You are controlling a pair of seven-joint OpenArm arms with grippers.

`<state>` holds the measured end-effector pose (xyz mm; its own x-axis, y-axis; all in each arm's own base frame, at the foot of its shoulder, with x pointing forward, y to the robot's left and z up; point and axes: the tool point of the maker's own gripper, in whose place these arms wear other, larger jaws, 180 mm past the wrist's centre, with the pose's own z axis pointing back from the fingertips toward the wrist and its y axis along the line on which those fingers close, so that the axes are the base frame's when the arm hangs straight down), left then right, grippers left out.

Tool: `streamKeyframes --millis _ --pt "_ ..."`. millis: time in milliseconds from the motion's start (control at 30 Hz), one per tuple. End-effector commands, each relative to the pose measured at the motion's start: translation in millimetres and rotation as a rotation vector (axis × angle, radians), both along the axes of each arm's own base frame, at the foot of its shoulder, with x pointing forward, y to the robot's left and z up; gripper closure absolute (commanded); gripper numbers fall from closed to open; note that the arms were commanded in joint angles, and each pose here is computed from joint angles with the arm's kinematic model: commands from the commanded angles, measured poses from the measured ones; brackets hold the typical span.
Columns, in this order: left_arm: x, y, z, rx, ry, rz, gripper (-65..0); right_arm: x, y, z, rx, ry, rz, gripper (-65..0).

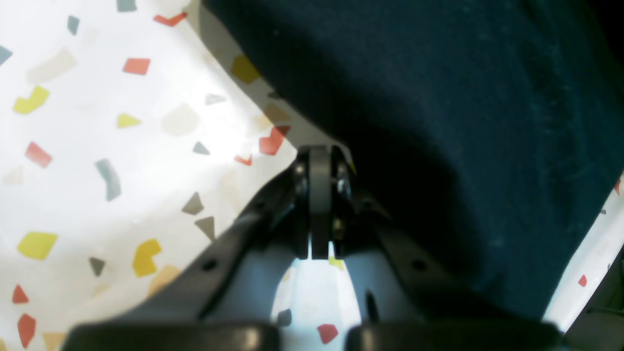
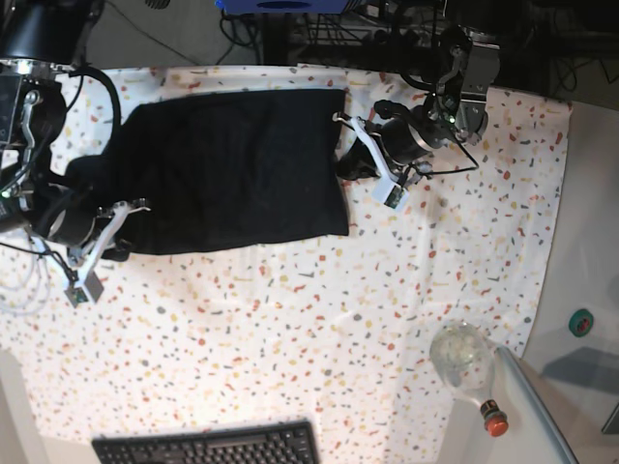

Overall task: Layout the t-shirt on the table in an organized manner, then fold the t-shirt properly
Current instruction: 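Grasp the shirt ends with both grippers and pull them inward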

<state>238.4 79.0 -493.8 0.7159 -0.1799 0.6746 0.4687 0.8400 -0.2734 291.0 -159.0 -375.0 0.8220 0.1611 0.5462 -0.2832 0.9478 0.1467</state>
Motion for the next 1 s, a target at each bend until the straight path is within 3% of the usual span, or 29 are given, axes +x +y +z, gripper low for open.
streamKeyframes --millis 0,233,433,500,767,900,967 --pt "1 6 -1 0.033 0.0 -0.002 0.0 9 2 11 0.022 -0.05 0.007 0.0" --pt "3 8 1 0.036 -0.006 -0.003 0.0 6 -24 11 -0.045 -0.039 0.001 0.0" --pt "9 4 16 0.03 -0.056 -0.013 0.0 4 -50 -14 -0.023 0.002 -0.079 0.0" --pt "9 3 18 0.031 -0.062 -0.015 0.0 2 -47 -12 -0.02 -0.006 -0.075 0.0" --pt "9 4 17 0.032 -0.057 -0.013 0.0 5 -16 49 -0.046 -0.192 -0.005 0.0" --pt "8 4 16 0.035 -0.056 -0.015 0.0 -4 -3 50 -0.03 -0.187 0.008 0.0" --pt "8 4 16 0.036 -0.056 -0.015 0.0 -9 17 44 -0.01 -0.169 0.061 0.0"
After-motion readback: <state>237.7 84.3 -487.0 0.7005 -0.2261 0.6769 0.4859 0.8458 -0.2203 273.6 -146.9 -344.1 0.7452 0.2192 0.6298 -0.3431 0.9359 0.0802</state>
